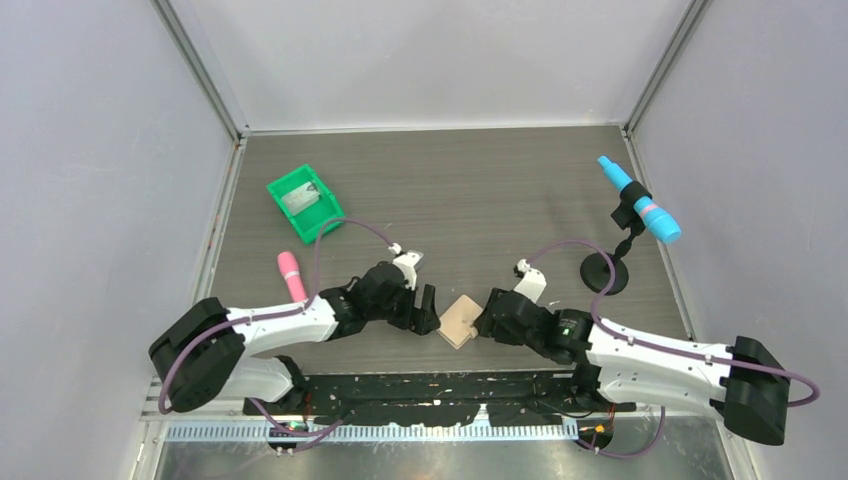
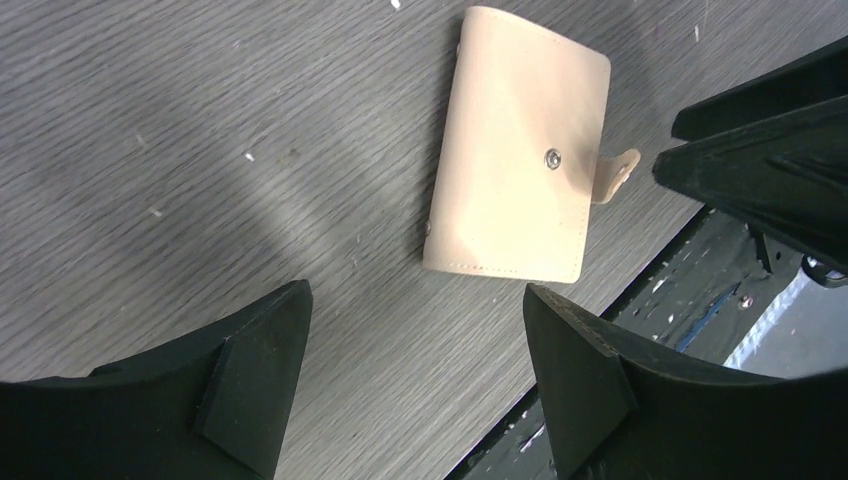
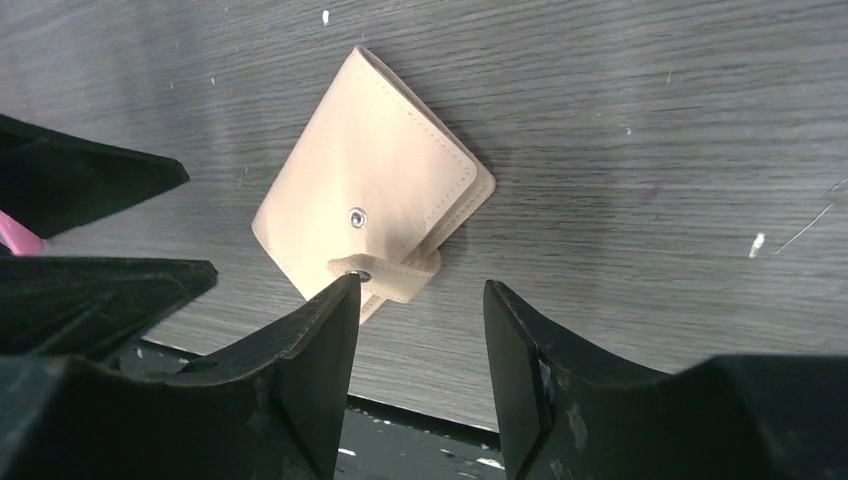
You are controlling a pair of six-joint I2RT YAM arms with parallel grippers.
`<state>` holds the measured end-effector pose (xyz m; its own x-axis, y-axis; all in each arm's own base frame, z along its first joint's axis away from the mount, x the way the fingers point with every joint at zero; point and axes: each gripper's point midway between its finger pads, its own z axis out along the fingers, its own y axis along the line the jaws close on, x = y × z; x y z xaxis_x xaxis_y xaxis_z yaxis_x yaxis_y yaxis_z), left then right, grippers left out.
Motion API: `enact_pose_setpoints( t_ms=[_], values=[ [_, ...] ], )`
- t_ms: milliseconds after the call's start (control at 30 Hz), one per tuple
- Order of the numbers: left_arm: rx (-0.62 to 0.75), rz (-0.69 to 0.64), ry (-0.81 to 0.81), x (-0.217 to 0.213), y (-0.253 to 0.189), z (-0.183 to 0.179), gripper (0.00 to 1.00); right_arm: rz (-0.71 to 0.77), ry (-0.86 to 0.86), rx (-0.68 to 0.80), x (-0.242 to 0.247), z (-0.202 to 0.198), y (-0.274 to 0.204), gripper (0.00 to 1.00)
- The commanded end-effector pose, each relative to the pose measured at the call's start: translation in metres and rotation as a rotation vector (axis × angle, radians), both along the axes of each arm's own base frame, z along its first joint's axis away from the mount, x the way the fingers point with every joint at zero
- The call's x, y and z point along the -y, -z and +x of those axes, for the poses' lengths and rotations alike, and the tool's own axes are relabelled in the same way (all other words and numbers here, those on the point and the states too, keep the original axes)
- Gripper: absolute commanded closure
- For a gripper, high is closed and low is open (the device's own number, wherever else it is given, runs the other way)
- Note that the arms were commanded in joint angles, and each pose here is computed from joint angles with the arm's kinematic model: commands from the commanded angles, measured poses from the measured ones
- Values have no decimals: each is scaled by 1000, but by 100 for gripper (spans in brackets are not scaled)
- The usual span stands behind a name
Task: Take the credit cards out of the card holder
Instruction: Open the card holder at the center of the board.
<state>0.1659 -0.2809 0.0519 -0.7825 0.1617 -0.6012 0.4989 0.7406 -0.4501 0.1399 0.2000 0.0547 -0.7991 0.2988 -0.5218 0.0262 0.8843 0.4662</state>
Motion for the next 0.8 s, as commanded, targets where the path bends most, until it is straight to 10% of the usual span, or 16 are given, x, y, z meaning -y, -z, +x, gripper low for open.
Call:
enact_pose_setpoints(
  t_ms=[0, 400, 767],
  values=[
    [42, -119, 12, 28, -20, 10, 20, 77, 154, -44, -16, 13, -20, 43],
    [-3, -156, 47, 43, -11, -5, 22, -36, 161, -70, -23, 21, 1, 35],
    [40, -48, 40, 42, -3, -16, 26, -25, 54, 9, -15, 16, 4, 62]
  ],
)
